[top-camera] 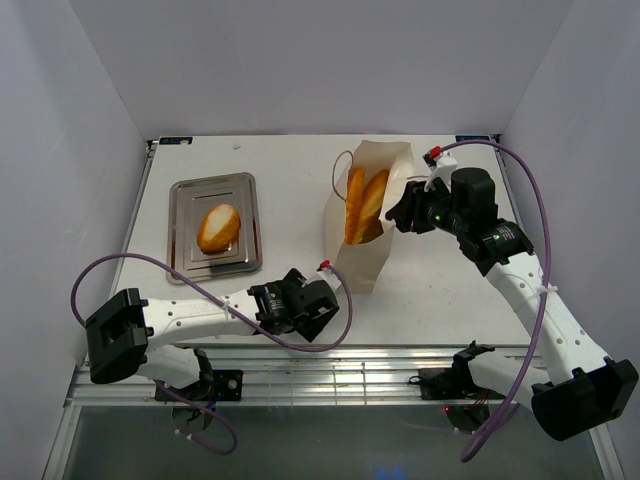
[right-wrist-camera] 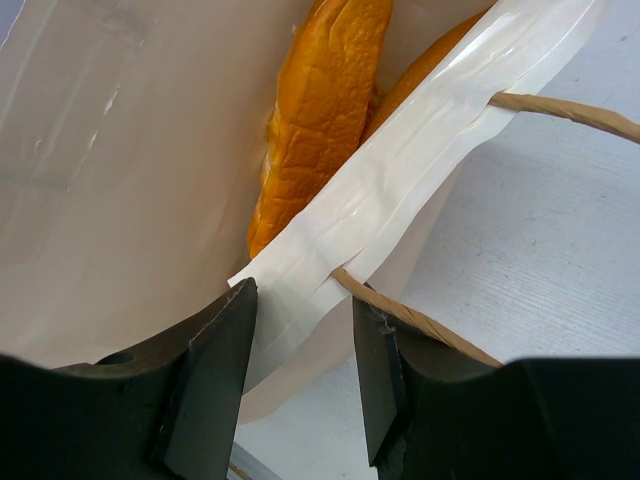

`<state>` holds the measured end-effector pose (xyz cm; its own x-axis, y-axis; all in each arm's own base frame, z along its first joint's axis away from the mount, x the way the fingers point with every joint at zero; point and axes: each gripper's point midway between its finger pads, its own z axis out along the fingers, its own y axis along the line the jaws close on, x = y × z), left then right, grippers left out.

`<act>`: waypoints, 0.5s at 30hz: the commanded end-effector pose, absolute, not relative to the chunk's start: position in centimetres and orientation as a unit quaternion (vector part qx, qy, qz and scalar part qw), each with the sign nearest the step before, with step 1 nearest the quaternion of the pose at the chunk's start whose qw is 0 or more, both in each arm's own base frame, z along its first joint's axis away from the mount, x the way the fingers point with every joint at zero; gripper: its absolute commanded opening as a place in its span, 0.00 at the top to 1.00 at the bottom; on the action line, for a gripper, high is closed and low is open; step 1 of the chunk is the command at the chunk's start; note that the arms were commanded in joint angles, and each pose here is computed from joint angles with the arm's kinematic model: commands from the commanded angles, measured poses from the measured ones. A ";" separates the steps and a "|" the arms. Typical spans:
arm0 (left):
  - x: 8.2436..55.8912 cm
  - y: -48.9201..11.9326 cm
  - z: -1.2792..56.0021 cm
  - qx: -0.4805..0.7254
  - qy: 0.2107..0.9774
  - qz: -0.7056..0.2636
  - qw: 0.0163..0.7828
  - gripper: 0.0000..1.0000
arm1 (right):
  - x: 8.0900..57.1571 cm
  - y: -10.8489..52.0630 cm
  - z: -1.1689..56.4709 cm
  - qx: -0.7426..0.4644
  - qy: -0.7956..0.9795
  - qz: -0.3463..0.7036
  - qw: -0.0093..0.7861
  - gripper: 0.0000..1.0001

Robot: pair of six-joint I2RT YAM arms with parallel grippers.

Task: Place the fake bread into the paper bag
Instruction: Adjust the clamp at the center of the board.

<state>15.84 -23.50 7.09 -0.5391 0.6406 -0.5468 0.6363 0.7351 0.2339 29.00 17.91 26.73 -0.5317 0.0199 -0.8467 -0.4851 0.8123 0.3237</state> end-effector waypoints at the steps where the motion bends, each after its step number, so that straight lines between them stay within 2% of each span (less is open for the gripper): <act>1: 16.3 -23.8 8.8 0.343 0.877 0.004 0.338 0.03 | 28.6 17.6 25.7 -0.149 0.841 0.263 0.448 0.51; 7: 16.9 -23.0 11.0 0.291 0.879 -0.003 0.378 0.03 | 28.7 17.7 25.6 -0.149 0.842 0.264 0.446 0.51; 15: 16.6 -21.8 11.5 0.257 0.886 -0.008 0.385 0.03 | 28.7 17.8 25.4 -0.151 0.842 0.266 0.445 0.51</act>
